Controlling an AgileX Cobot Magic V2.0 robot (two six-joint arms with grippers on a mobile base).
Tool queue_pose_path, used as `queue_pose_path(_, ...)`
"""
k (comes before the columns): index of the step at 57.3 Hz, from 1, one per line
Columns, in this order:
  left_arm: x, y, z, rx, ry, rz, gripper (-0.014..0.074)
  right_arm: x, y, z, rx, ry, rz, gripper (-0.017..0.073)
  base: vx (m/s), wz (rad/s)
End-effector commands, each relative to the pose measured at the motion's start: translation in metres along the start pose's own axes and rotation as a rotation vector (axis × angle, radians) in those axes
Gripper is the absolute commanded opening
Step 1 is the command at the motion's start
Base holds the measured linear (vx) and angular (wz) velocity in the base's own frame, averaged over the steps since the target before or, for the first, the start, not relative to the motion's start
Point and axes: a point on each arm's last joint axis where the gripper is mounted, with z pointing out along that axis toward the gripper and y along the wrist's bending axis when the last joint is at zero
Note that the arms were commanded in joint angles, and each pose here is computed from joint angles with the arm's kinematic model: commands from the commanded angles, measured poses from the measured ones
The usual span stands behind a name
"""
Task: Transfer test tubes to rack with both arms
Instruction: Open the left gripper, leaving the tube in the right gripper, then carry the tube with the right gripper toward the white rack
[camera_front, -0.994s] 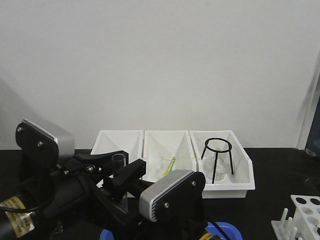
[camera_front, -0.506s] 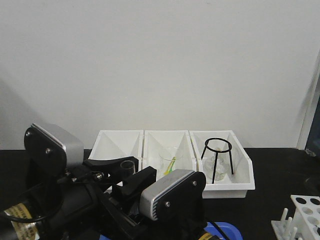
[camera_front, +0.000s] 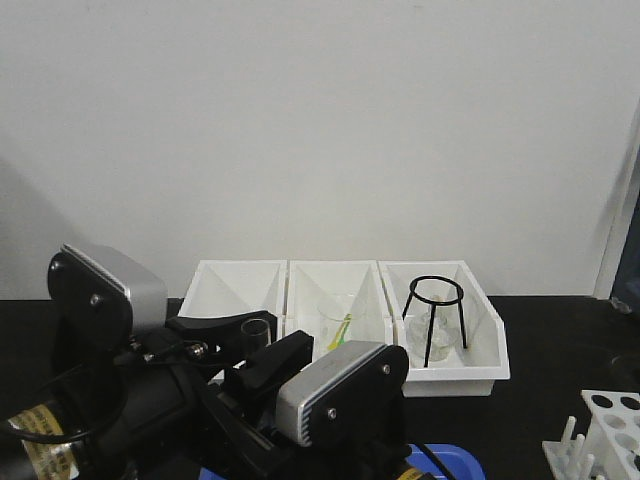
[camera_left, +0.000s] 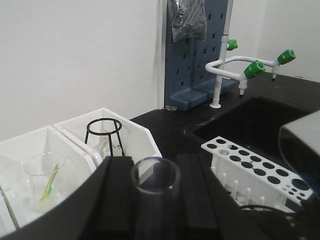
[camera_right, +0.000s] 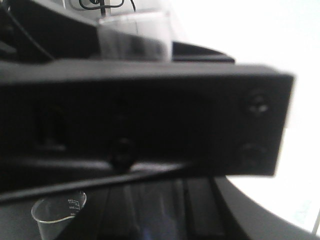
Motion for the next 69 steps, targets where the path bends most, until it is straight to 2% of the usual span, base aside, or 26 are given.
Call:
queue_pose_path(1,-0.023,-0.005,-0.006,0.02,-0.135,-0.007,0.0011,-0.031,-0.002,-0.002,0.01,-0.168,0.007,-0.001,0.0,0.0)
queue_pose_path(10,-0.023,-0.005,-0.006,0.02,-0.135,-0.007,0.0107,-0.03,-0.001,-0.002,0.01,-0.159,0.007,-0.0009,0.0,0.0)
queue_pose_path(22,-0.025,-0.001,-0.007,0.008,-0.144,0.001,0.0337,-0.03,-0.001,-0.002,0.007,-0.153,0.004,-0.0008,0.0,0.0)
queue_pose_path(29,-0.028,0.001,-0.007,0.0,-0.178,0.001,0.042,-0.029,-0.001,-0.001,0.007,-0.148,0.006,-0.0008,0.0,0.0)
queue_pose_path(45,-0.039,0.004,-0.014,-0.009,-0.259,0.002,0.0435,-0.027,-0.001,-0.001,0.006,-0.123,0.006,-0.0008,0.0,0.0)
queue_pose_path(59,-0.062,0.019,-0.043,-0.076,-0.367,0.001,0.0435,-0.027,-0.001,-0.001,0.006,-0.122,0.006,-0.0008,0.0,0.0)
queue_pose_path(69,-0.069,0.027,-0.062,-0.123,-0.363,0.005,0.0435,-0.027,-0.001,-0.001,0.007,-0.123,0.007,-0.0008,0.0,0.0)
